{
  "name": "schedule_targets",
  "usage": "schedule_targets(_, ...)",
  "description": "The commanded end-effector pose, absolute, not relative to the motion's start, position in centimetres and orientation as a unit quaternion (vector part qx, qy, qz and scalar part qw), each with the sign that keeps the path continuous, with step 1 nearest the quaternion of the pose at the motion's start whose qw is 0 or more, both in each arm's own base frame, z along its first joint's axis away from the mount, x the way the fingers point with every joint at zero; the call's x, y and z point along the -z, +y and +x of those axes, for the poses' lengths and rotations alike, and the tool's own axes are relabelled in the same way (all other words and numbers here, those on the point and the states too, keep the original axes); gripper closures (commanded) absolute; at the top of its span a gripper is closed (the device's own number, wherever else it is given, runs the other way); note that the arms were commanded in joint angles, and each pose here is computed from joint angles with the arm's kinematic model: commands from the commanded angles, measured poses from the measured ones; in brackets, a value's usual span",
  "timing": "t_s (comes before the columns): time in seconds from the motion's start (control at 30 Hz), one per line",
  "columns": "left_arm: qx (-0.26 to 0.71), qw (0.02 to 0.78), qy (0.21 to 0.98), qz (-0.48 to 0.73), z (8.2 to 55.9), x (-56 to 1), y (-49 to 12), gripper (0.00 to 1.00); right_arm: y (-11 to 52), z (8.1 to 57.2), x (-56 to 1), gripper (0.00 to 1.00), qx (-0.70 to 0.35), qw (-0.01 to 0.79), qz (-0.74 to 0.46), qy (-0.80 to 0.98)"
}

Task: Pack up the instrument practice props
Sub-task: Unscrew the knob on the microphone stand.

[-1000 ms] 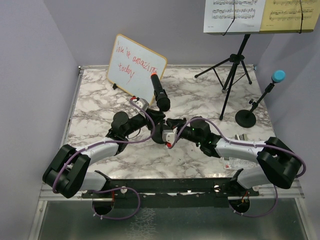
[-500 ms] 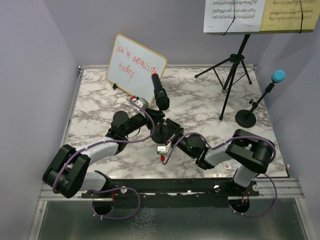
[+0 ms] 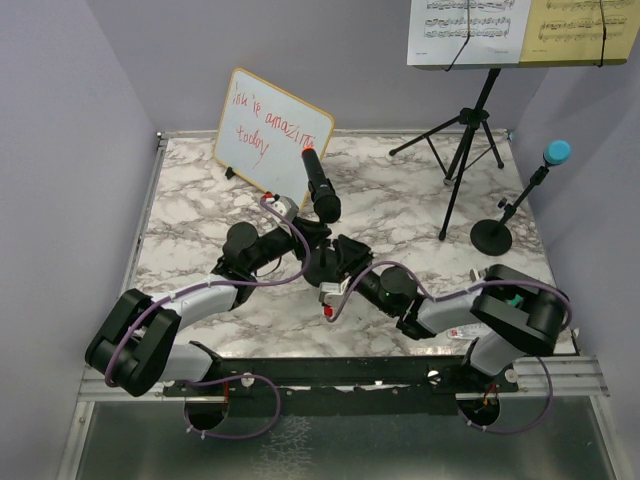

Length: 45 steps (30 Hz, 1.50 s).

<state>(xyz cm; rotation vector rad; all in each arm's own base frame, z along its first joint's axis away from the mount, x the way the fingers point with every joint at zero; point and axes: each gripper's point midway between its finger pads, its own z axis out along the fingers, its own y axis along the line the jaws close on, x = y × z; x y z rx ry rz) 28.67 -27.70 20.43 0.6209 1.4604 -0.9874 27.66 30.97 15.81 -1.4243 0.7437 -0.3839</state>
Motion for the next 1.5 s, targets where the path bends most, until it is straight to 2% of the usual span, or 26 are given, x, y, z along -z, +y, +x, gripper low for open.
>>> schedule_targets(0.0,0.451,0.572,0.628,0.275,27.6,-20.7,-28.4,1.0,32.0,26.1,-14.6,0.42,0.024,0.65,-0.629,0.426)
schedule_targets(0.07,0.451,0.571,0.628,0.276,27.5,-20.7,-28.5,1.0,32.0,25.5,-14.7,0.37,-0.026,0.644,-0.611,0.459)
schedule_targets(0.23,0.452,0.569,0.628,0.279,27.5,-20.6,-28.5,1.0,30.7,25.2,-16.2,0.33,-0.164,0.636,-0.534,0.533)
schedule_targets(0.43,0.453,0.567,0.628,0.281,27.5,-20.5,-28.6,1.0,29.7,25.4,-18.4,0.25,-0.28,0.631,-0.41,0.596)
schedule_targets(0.67,0.453,0.566,0.628,0.282,27.4,-20.4,-28.6,1.0,29.1,27.2,-19.7,0.22,-0.411,0.551,-0.218,0.692)
schedule_targets(0.8,0.453,0.567,0.628,0.283,27.4,-20.5,-28.6,1.0,29.1,28.4,-18.7,0.23,-0.472,0.468,-0.087,0.742)
schedule_targets(0.97,0.452,0.568,0.627,0.283,27.4,-20.5,-28.6,1.0,30.2,28.1,-17.8,0.26,-0.525,0.402,-0.015,0.75)
schedule_targets(1.3,0.451,0.57,0.625,0.284,27.3,-20.7,-28.5,1.0,31.2,28.2,-16.5,0.35,-0.559,0.347,0.032,0.753)
schedule_targets(1.47,0.45,0.571,0.625,0.284,27.3,-20.8,-28.5,1.0,31.5,28.4,-16.2,0.47,-0.586,0.327,0.045,0.74)
